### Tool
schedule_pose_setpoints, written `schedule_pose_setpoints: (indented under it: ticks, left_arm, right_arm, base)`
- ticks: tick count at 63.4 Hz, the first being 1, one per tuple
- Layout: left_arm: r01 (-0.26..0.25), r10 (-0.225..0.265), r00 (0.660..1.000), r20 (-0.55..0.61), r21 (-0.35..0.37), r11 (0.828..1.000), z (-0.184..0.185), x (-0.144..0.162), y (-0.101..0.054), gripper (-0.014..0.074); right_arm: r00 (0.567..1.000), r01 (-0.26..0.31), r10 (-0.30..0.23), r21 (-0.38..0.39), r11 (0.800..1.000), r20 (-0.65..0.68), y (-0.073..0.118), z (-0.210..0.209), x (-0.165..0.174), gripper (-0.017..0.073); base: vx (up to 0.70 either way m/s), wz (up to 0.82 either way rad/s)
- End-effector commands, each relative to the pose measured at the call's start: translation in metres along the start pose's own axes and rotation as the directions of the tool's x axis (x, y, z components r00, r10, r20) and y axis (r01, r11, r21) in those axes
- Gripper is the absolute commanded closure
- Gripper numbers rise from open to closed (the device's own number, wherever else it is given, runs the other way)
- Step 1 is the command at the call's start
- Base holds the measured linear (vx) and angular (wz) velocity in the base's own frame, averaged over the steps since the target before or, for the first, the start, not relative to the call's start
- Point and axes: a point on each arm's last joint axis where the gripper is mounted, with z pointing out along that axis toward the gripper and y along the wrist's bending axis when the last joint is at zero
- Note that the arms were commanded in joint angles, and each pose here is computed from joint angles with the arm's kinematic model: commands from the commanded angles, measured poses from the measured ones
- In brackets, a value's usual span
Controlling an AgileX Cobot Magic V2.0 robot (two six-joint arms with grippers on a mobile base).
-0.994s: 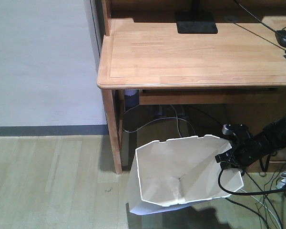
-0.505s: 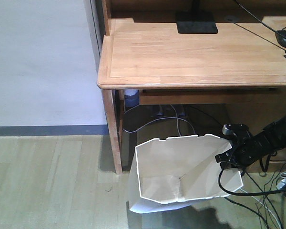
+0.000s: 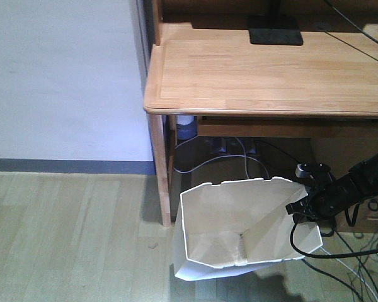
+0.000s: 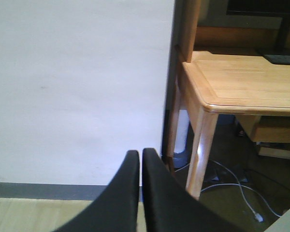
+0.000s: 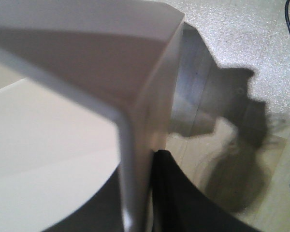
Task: Move trash bin to bedside with robot
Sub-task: 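Hold the bin in the right gripper while the base turns toward the bed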
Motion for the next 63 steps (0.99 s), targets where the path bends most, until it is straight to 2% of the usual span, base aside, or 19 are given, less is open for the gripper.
schedule_pose_setpoints:
  ticks: [1, 63]
  left_arm:
    - [0.009, -0.009, 0.998, 0.064, 0.010, 1.000, 0.0005, -0.0008, -0.0002, 0.0599]
    - [0.009, -0.009, 0.998, 0.064, 0.010, 1.000, 0.0005, -0.0008, -0.0002, 0.0599]
  right_arm:
    - [0.998, -0.001, 0.009, -0.140, 0.990, 0.062, 0.0174, -0.0269, -0.0175, 0.0564]
    - [0.998, -0.001, 0.009, -0.140, 0.990, 0.062, 0.0174, -0.0269, -0.0175, 0.0564]
  base:
    - [-0.03, 0.23]
    - [-0.01, 0.42]
